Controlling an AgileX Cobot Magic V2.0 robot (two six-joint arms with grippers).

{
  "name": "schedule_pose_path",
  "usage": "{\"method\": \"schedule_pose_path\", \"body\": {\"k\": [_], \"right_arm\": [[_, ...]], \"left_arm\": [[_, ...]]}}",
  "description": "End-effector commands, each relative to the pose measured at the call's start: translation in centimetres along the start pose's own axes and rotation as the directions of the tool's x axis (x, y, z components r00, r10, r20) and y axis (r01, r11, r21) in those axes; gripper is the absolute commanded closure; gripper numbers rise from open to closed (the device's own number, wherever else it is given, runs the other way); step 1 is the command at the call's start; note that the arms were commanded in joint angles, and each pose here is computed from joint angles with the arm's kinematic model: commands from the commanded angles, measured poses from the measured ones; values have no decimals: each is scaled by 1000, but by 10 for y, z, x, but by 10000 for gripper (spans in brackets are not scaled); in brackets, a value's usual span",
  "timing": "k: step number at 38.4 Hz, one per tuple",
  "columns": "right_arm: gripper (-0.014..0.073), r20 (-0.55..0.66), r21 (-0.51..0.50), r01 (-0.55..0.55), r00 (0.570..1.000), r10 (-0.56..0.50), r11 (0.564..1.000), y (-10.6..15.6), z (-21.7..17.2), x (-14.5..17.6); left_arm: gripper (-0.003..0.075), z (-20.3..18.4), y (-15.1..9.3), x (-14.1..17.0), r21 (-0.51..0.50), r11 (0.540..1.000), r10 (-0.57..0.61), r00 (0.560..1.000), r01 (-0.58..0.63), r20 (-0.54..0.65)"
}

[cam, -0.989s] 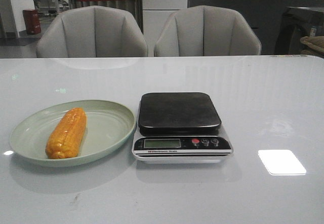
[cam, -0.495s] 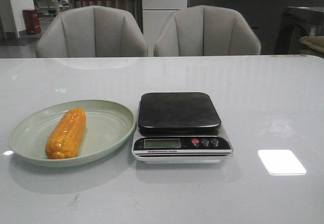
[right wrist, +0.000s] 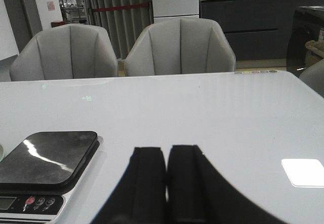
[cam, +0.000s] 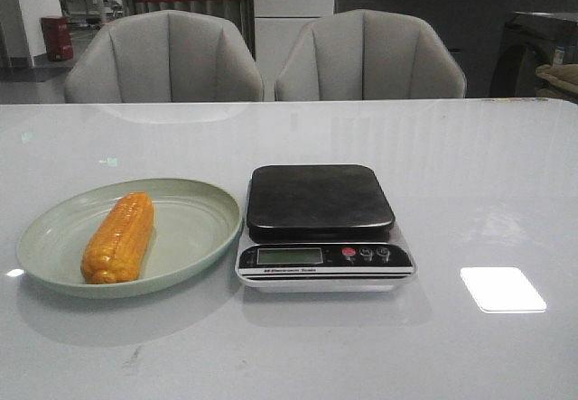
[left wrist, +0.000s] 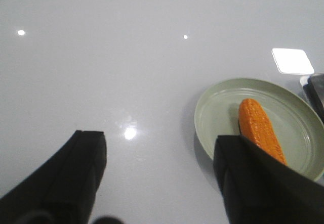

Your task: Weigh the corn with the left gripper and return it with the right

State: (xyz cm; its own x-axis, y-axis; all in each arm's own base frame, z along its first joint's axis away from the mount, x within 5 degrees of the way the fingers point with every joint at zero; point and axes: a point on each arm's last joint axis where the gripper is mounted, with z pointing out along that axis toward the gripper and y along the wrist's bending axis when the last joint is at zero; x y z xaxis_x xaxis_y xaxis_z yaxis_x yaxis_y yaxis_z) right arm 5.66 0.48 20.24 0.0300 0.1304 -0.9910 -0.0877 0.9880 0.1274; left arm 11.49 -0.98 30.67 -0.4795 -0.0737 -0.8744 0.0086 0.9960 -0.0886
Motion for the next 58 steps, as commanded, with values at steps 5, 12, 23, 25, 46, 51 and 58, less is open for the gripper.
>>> {"method": "schedule_pose_path", "body": {"k": [5,12,23,25,46,51,58], "right_arm": [[430,94,-4,21,995,-20,1000,0,-2,-5],[430,94,-4,21,995,-20,1000,0,-2,-5],[430,94,-4,21,995,-20,1000,0,-2,-5],[430,94,-4,21,995,-20,1000,0,-2,-5],[430,94,-4,21,995,-20,1000,0,-2,-5],[430,94,-4,21,995,-20,1000,0,-2,-5],[430,94,-4,21,995,-20,1000,0,-2,-5]], "left_arm": [[206,26,-30,-39,129,990,61,998,-58,-20],[206,61,-66,-48,232,967,132,986,-105,-104],[148,122,-105,-39,246,969,94,956,-24,-277],[128,134,-109,-35,235,972,91,947,-17,-308],[127,214,-130,10,166,986,67,844,26,-533],[155,224,-131,21,151,988,50,823,44,-566],[324,231,-132,29,140,989,50,805,41,-591]]}}
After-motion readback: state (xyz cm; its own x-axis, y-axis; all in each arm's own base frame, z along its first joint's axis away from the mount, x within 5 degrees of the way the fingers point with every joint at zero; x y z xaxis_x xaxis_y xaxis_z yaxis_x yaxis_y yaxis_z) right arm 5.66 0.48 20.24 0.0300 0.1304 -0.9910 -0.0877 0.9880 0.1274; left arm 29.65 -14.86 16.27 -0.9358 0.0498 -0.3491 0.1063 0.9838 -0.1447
